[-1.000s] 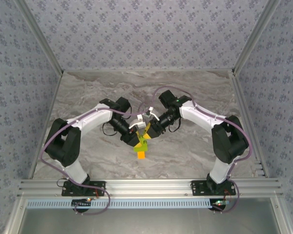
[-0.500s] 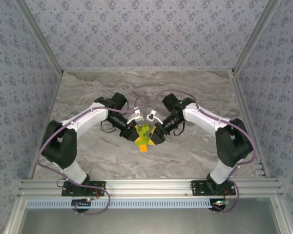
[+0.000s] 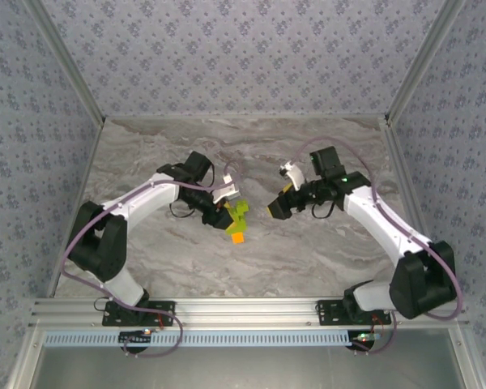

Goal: Assemble a carrot with lego

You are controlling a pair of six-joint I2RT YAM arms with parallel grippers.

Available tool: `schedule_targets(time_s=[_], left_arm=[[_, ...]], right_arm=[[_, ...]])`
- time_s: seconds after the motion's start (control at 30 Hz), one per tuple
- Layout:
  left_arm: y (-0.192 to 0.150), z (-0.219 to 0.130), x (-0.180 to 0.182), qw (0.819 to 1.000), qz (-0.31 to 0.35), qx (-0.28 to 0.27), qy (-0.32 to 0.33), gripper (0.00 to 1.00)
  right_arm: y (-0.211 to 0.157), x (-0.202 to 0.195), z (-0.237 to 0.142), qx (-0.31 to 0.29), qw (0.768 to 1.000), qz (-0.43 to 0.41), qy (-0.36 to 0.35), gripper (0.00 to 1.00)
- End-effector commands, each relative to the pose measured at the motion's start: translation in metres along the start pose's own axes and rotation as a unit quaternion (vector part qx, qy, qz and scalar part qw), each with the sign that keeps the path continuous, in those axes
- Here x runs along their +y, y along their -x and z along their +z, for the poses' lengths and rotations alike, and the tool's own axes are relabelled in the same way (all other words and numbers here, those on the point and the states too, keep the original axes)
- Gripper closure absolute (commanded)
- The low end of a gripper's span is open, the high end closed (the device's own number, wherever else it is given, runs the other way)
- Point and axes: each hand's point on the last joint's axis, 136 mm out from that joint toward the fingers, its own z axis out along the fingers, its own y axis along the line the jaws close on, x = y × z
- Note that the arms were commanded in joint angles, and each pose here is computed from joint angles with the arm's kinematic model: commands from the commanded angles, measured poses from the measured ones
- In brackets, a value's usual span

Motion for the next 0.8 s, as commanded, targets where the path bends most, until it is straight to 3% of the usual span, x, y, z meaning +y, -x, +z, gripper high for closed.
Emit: schedule_targets(time_s=[0.0,0.13,0.23,0.43,0.57,0.77], left_arm=[[0.009,-0.010,0.029,0.995,0.014,-0.014,0.094,0.82],[0.015,-0.021,0.038,0.986,0.039,-0.039,0.156,0.82],[0.019,-0.028,0.032,0.983,0.055,-0.063,0.165,0.81],[0.020,-0.013,0.013,0.996,0.031,-0.059,0.052,0.76],[0.016,0.003,0.003,0.999,0.003,-0.038,-0.033,0.78],[0.012,0.010,0.007,0.999,-0.006,-0.031,-0.042,0.74]], right_arm=[[0.010,-0.020,-0.011,-0.030,0.997,0.020,-0.061,0.10],[0.006,-0.021,-0.009,-0.032,0.997,0.024,-0.062,0.10],[0.005,-0.022,-0.007,-0.032,0.998,0.026,-0.057,0.10],[0.006,-0.020,-0.003,-0.032,0.998,0.028,-0.043,0.10],[0.002,-0.020,0.001,-0.028,0.998,0.031,-0.037,0.10],[0.000,-0.020,0.007,-0.022,0.999,0.036,-0.025,0.10]])
